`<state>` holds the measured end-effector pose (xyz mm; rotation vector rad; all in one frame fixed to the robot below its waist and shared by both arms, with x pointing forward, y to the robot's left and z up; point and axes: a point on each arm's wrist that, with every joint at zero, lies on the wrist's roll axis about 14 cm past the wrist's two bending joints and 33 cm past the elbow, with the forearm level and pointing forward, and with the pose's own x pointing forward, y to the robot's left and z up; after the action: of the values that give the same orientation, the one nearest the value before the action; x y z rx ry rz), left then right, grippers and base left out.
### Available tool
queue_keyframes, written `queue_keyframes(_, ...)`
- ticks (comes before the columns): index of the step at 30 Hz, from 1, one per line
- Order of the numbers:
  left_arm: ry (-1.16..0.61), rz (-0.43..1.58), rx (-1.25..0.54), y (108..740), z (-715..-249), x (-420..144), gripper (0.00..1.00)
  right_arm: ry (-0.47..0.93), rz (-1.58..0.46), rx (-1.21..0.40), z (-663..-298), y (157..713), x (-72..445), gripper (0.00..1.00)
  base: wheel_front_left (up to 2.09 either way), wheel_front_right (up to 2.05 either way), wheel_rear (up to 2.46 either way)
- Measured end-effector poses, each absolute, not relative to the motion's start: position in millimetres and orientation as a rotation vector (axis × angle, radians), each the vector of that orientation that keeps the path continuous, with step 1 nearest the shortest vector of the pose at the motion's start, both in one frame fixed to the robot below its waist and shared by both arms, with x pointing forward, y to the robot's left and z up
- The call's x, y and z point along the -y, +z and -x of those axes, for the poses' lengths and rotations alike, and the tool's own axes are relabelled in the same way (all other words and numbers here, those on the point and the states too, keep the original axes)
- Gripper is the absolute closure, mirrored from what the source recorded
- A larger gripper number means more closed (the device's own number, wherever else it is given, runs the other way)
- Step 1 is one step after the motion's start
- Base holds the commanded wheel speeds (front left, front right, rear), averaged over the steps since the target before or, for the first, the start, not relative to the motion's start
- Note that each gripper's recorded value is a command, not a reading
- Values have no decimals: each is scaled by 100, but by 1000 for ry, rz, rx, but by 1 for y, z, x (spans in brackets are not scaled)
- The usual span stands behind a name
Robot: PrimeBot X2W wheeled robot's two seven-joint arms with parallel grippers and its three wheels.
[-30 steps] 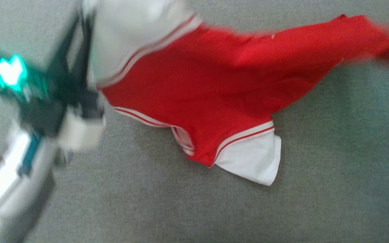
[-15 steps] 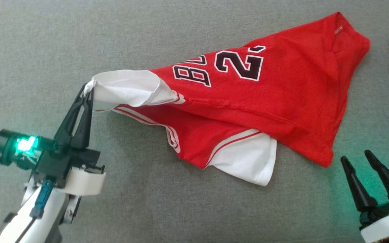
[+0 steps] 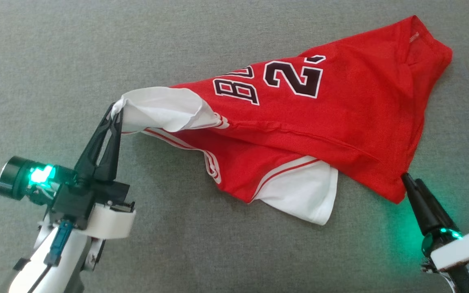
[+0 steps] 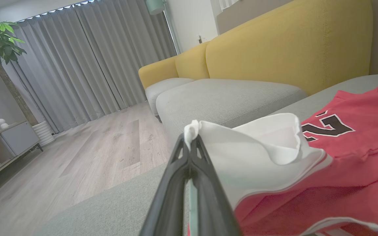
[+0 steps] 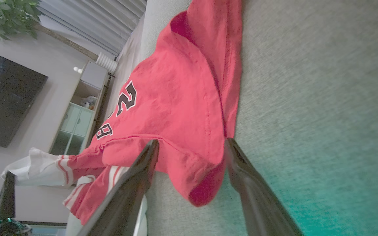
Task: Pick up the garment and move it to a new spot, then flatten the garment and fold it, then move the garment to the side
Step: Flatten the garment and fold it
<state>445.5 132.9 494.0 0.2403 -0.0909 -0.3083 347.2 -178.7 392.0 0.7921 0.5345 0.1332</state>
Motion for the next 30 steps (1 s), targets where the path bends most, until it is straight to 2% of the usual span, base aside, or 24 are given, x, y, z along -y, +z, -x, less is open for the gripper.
queue_keyframes(5, -308, -245, 87, 493, -445, -134, 100, 139, -905, -579, -349, 390, 166, 0, 0, 0, 0)
queue_keyframes(11, -299, -250, 89, 493, -447, -138, 100, 136, -932, -588, -350, 390, 167, 1, 0, 0, 0)
queue_keyframes(12, -297, -250, 90, 493, -447, -138, 100, 135, -929, -589, -349, 390, 168, 7, 0, 0, 0)
queue_keyframes(14, -293, -249, 91, 493, -448, -139, 100, 140, -924, -600, -348, 388, 167, 29, 0, 0, 0)
queue_keyframes(17, -291, -250, 92, 493, -448, -139, 100, 152, -920, -620, -344, 385, 162, 41, 0, 0, 0)
queue_keyframes(19, -296, -245, 91, 493, -448, -138, 100, 161, -907, -634, -342, 384, 161, 66, 0, 0, 0)
queue_keyframes(20, -295, -244, 91, 493, -448, -138, 100, 162, -900, -636, -342, 383, 162, 89, 0, 0, 0)
queue_keyframes(21, -293, -243, 92, 493, -448, -138, 100, 167, -877, -635, -341, 382, 163, 100, 0, 0, 0)
queue_keyframes(23, -288, -251, 96, 495, -448, -140, 100, 177, -815, -616, -342, 383, 168, 100, 0, 0, 0)
queue_keyframes(28, -296, -269, 136, 509, -447, -140, 100, 193, -630, -467, -358, 403, 192, 100, 0, 0, 0)
queue_keyframes(29, -305, -272, 164, 520, -445, -138, 100, 216, -523, -388, -369, 420, 205, 100, 0, 0, 0)
queue_keyframes(30, -305, -272, 164, 520, -445, -138, 100, 216, -523, -388, -369, 420, 205, 100, 0, 0, 0)
